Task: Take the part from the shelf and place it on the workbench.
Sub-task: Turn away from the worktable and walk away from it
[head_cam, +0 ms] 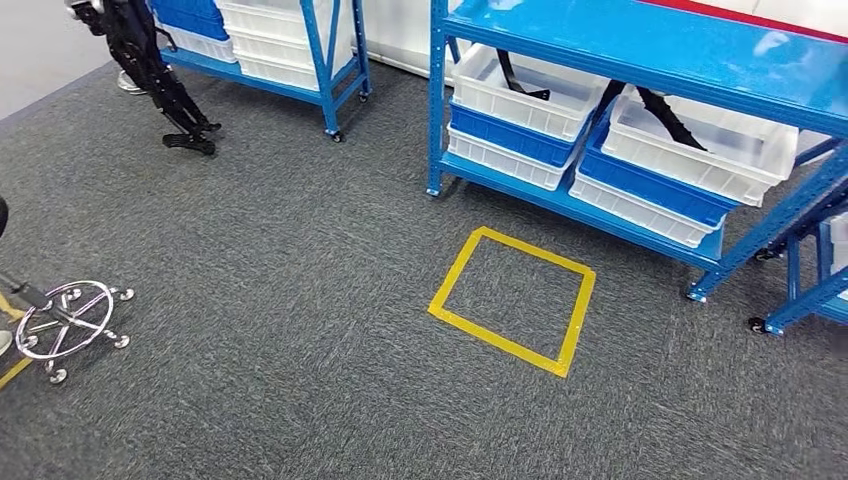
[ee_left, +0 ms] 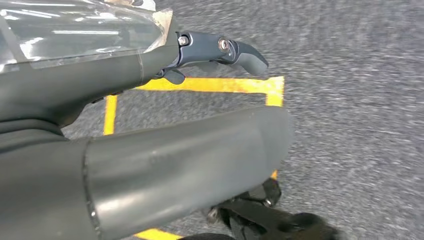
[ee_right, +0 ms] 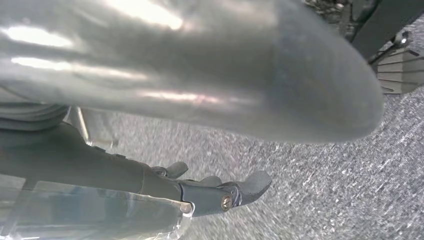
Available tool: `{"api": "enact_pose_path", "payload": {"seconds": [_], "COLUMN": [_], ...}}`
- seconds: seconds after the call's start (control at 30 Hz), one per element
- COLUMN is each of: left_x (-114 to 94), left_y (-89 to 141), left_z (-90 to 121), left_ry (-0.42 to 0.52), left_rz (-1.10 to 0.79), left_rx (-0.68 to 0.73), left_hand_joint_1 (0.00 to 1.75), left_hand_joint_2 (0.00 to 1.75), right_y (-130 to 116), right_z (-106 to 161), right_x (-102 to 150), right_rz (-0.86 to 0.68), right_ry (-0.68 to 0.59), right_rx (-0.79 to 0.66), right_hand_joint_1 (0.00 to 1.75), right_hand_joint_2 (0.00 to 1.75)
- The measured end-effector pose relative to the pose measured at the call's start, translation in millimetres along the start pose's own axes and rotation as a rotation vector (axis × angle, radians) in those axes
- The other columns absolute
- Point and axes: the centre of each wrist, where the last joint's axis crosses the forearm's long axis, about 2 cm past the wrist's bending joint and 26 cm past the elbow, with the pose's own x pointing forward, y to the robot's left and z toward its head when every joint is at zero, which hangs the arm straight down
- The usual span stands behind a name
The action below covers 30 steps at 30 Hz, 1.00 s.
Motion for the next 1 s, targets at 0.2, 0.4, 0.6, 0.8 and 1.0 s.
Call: {"api": "enact_pose_path", "payload": {"seconds": [0.2, 0.4, 0.6, 0.8, 1.0], "left_x": [1.5, 0.6, 1.1, 3.4, -1.3], "left_y": [-3.2, -5.6, -8.0, -8.9, -10.3], "left_z": [0.1, 1.1, 1.5, 0.7, 3.1], "left_ry": [-0.074, -0.090, -0.091, -0.111, -0.073], "left_rz": [0.046, 0.056, 0.061, 0.081, 0.078], "left_rx": [-0.012, -0.011, -0.012, -0.023, -0.019], "left_hand_joint_1": [0.00, 0.00, 0.00, 0.00, 0.00], "left_hand_joint_2": [0.00, 0.00, 0.00, 0.00, 0.00], "right_y": [-1.4, -2.1, -4.6, -5.1, -6.1], "right_z": [0.0, -0.1, -0.4, -0.4, -0.4], "right_x": [-3.4, -3.0, -2.0, -2.6, -1.5], "right_rz": [0.003, 0.011, 0.015, 0.015, 0.068], "right_ry": [-0.004, -0.012, -0.015, -0.020, -0.031], "right_rx": [-0.003, -0.005, -0.009, -0.010, -0.044], "right_hand_joint_1": [0.00, 0.00, 0.00, 0.00, 0.00], "right_hand_joint_2": [0.00, 0.00, 0.00, 0.00, 0.00]}}
